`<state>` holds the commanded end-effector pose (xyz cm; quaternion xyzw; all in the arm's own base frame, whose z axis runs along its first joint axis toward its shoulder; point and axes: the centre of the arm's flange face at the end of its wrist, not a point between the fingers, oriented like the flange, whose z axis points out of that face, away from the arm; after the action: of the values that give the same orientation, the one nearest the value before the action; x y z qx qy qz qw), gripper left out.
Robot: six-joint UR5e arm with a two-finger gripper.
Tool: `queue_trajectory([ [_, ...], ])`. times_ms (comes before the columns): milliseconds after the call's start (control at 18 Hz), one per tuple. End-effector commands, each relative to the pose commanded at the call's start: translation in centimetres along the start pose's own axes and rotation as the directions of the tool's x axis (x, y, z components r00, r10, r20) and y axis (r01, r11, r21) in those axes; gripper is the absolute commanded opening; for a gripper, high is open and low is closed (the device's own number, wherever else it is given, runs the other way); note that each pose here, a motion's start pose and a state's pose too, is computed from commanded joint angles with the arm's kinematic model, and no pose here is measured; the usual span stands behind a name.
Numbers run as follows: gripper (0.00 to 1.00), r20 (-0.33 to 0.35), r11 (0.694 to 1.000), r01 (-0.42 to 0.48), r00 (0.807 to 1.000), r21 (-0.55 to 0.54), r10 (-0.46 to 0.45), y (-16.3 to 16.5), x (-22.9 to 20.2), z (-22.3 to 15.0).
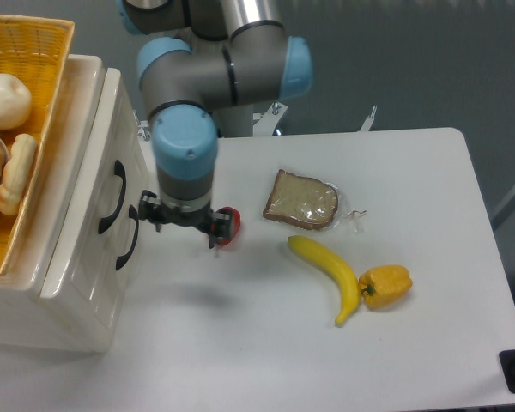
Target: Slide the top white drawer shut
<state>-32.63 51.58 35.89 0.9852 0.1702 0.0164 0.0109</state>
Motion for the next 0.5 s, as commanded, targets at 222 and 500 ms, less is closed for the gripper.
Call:
queue_trajectory([
  [222, 1.0, 0.037, 1.0, -0.004, 0.999, -0.021, 0.005, 1.8, -6.6, 0.0],
  [500, 1.0, 0.069, 0.999, -0.026, 0.997, -0.029, 0.028, 5.2, -14.0, -1.3],
])
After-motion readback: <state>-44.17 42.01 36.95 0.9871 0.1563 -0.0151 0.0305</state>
